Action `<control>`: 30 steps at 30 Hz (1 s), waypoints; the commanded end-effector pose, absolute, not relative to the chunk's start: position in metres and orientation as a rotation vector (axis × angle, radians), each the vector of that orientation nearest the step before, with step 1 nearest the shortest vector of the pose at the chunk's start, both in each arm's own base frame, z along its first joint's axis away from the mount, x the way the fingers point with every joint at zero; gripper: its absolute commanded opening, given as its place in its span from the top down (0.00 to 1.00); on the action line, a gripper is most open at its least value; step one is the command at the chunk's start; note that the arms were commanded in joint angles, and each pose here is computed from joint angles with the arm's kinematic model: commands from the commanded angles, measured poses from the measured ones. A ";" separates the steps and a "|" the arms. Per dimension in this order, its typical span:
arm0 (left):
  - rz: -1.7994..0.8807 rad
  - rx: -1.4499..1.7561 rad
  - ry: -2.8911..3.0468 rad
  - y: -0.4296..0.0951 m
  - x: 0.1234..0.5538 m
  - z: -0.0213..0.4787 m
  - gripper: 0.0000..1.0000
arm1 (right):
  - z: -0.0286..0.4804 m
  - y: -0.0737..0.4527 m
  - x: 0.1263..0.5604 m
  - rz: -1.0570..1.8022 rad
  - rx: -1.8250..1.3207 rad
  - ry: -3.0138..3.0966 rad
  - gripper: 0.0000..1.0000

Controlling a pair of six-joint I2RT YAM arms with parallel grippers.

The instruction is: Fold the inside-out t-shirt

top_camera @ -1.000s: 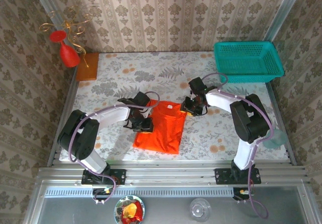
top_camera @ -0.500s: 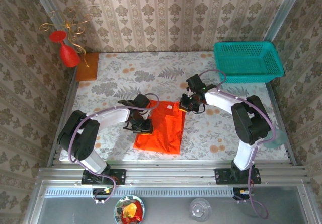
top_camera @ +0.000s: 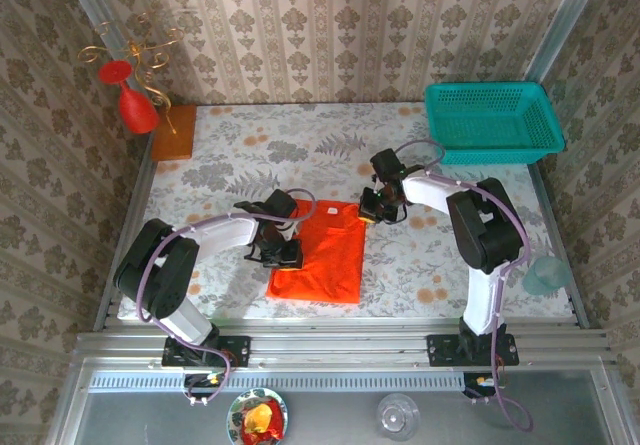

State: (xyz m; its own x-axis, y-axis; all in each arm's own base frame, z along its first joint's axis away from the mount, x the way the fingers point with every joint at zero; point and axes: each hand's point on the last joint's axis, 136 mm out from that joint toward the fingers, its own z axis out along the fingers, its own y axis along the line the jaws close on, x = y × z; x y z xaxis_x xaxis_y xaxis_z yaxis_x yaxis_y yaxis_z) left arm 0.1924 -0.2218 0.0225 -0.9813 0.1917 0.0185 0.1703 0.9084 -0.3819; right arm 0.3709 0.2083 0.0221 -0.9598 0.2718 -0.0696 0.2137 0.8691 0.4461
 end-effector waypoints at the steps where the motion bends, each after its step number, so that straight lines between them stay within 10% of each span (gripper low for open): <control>1: 0.531 -0.245 -3.000 -0.211 0.182 0.016 0.84 | 0.034 0.200 0.376 0.600 0.332 2.900 0.84; 30: 0.509 -0.268 -3.015 -0.212 0.187 0.024 0.84 | 0.015 0.204 0.383 0.295 0.227 3.008 0.58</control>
State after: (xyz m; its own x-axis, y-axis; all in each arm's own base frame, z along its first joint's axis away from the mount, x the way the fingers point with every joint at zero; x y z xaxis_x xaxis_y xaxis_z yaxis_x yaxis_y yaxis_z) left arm 0.1923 -0.2199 0.0226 -0.9817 0.1898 0.0165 0.1700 0.9117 -0.3740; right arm 0.3870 0.2097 0.0230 -0.9765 0.1826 -0.1141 0.1457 0.9506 0.2741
